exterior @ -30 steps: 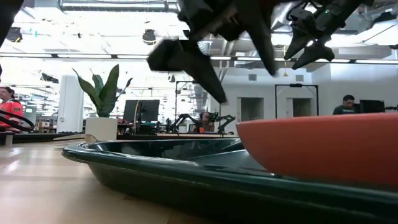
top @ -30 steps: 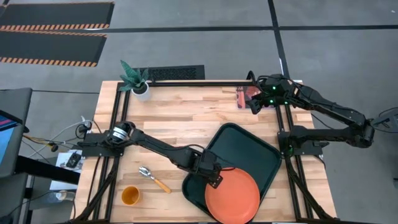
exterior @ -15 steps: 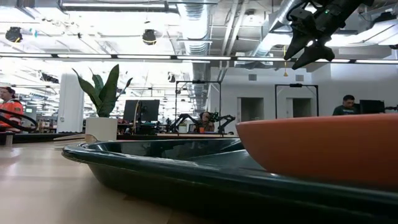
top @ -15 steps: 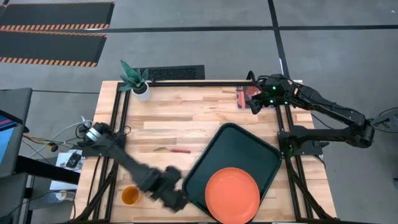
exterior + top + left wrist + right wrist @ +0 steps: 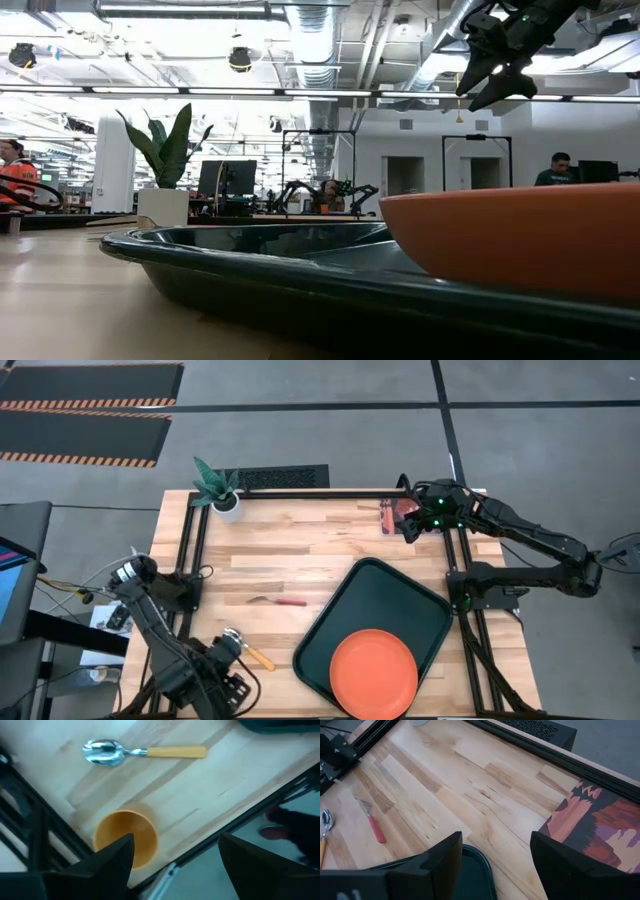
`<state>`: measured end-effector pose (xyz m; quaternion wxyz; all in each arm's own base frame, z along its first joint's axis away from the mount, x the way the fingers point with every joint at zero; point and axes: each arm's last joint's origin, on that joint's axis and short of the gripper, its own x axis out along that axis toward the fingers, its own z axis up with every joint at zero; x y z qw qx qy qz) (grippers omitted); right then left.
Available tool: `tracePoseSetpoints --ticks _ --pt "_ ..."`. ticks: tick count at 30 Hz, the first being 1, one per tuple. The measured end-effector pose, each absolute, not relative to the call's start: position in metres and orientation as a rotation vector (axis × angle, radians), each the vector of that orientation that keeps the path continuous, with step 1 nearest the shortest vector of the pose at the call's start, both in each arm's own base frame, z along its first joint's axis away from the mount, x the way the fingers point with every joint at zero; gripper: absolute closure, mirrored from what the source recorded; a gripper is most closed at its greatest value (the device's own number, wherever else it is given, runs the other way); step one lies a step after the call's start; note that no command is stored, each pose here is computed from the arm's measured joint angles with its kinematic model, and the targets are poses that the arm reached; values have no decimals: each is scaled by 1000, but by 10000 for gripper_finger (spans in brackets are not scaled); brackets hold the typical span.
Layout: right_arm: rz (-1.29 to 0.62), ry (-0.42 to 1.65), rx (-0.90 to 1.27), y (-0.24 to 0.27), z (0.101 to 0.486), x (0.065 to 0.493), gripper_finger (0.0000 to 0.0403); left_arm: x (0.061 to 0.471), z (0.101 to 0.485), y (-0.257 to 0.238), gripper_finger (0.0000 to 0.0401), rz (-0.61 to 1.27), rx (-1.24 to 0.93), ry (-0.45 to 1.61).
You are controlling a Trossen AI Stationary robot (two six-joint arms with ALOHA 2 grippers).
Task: Pick and place plate/cup/fork/spoon on tray
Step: Put the yellow cup on the black serving tray at the left of the orange plate
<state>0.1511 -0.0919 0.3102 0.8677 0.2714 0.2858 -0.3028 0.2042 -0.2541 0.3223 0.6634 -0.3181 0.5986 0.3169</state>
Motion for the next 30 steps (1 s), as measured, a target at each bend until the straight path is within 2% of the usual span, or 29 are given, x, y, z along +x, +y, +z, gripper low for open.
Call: tracePoseSetpoints --ticks 5,11,19,30 --pt "-636 619 573 -94 307 155 143 190 325 -248 127 687 -661 1367" --pt "-641 664 584 -99 299 163 143 162 316 -232 127 694 -720 1371" --pt "-644 693 592 -102 294 168 143 150 277 -220 127 612 -783 1380" --pt "-643 694 591 -102 294 168 143 143 249 -218 127 573 -682 1485"
